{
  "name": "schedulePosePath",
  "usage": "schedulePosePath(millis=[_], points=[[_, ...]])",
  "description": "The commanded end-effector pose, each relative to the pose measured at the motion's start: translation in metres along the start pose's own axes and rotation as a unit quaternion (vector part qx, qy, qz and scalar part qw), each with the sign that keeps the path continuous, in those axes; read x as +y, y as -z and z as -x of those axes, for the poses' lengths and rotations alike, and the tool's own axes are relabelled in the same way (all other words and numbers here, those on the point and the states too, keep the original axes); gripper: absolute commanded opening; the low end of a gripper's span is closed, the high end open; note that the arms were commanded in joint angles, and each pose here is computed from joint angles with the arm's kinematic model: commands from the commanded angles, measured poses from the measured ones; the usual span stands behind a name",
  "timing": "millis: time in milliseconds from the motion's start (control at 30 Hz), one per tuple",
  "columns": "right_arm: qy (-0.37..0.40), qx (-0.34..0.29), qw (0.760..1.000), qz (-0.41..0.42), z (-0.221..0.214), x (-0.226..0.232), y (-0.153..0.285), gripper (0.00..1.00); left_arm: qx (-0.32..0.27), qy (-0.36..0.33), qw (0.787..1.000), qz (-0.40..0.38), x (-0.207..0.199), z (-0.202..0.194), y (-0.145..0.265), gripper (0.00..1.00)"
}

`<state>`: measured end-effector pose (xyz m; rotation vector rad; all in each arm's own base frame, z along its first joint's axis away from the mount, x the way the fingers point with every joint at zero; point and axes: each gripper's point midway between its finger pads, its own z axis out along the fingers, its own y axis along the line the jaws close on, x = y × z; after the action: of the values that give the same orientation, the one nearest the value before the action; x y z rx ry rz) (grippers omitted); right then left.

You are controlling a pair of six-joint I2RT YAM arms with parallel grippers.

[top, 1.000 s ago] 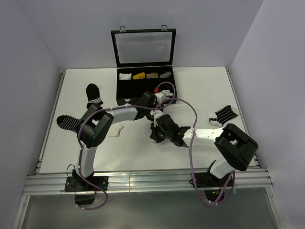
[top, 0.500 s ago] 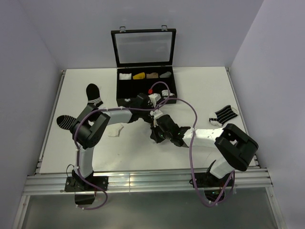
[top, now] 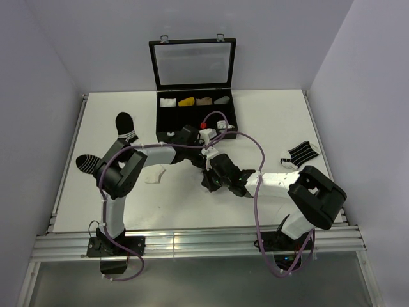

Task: Roll the socks
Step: Roll the sock at the center of the board.

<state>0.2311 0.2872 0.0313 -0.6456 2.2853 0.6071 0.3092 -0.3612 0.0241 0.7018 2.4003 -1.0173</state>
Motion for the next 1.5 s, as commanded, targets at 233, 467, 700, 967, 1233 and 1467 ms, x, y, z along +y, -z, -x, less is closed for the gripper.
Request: schedulePosePath(millis=[233, 467, 700, 967, 1233, 1467], points=[[0.004, 0.049, 0.999, -0.017, -0.030, -0.009, 0.008, 0.00, 0.135, -0.005, 0.980, 0.145, 0.048, -0.083, -0.012, 0.33], [0.003, 0.050, 0.999, -0.018, -0.031, -0.009, 0.008, 0.00, 0.143, -0.011, 0.976, 0.163, 0.049, -0.094, -0.011, 0.12], [-0.001, 0.049, 0.999, -0.018, -0.029, -0.008, 0.009, 0.00, 0.123, 0.005, 0.974, 0.188, 0.053, -0.089, -0.007, 0.01], [-0.017, 0.059, 0.998, -0.010, -0.032, -0.005, 0.010, 0.00, 0.065, 0.079, 0.958, 0.267, 0.088, -0.069, 0.015, 0.00], [-0.045, 0.059, 0.997, 0.034, -0.028, 0.005, 0.016, 0.00, 0.017, 0.114, 0.949, 0.292, 0.102, -0.053, 0.031, 0.01], [-0.096, 0.083, 0.989, 0.077, -0.035, 0.002, 0.011, 0.00, 0.006, 0.118, 0.953, 0.279, 0.098, -0.044, 0.026, 0.01]])
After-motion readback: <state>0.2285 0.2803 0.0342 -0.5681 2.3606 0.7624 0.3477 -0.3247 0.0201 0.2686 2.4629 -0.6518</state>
